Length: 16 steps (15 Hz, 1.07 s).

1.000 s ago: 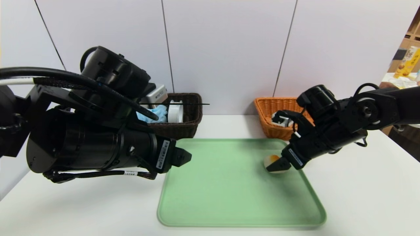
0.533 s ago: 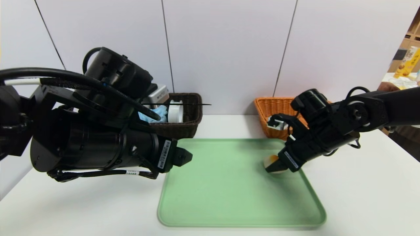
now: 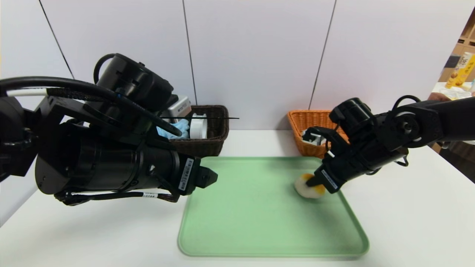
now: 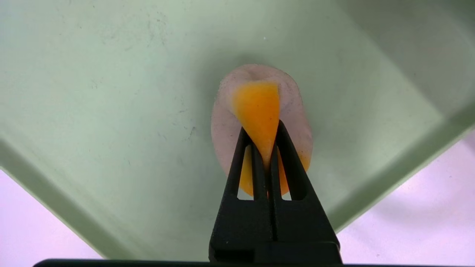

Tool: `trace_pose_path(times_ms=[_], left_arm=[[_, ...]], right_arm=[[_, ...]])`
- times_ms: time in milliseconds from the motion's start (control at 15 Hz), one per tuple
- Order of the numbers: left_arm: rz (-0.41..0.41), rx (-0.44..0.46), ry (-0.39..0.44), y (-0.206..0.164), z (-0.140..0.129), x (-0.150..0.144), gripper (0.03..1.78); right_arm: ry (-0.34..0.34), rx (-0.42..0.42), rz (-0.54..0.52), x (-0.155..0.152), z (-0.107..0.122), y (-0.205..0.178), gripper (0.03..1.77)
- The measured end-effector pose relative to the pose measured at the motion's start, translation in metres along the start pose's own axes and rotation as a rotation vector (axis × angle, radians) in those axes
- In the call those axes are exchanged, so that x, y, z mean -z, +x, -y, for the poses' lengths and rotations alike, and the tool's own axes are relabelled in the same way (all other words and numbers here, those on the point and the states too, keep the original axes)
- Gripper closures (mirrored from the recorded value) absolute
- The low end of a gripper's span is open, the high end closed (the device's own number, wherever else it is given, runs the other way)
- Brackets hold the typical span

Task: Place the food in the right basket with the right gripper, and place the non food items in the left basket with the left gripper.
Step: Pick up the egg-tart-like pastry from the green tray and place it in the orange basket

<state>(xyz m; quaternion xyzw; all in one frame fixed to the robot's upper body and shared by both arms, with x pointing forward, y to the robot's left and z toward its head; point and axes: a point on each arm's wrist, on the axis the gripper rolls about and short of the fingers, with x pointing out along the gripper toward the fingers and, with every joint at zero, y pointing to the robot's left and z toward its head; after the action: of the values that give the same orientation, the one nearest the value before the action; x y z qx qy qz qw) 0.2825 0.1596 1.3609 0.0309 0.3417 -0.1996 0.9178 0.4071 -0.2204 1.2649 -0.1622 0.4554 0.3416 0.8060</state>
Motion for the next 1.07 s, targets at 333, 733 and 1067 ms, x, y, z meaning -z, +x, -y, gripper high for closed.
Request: trace_pose_path(times_ms=[333,733,1067], left_arm=[[0.004,-0.001,-0.001,-0.001,-0.001,0.0,0.12],[0.007,-0.001,-0.005,-0.002,-0.001,-0.001,0.12],[0.011,0.0,-0.005,-0.002,0.0,-0.002,0.12]], right_arm=[[0.001,0.013,0.043,-0.003,-0.002,-0.015,1.73],[0.012,0.106,0.287,-0.018,-0.009,-0.095,1.74],[0.114,0.234,0.539,-0.035,0.012,-0.155,1.74]])
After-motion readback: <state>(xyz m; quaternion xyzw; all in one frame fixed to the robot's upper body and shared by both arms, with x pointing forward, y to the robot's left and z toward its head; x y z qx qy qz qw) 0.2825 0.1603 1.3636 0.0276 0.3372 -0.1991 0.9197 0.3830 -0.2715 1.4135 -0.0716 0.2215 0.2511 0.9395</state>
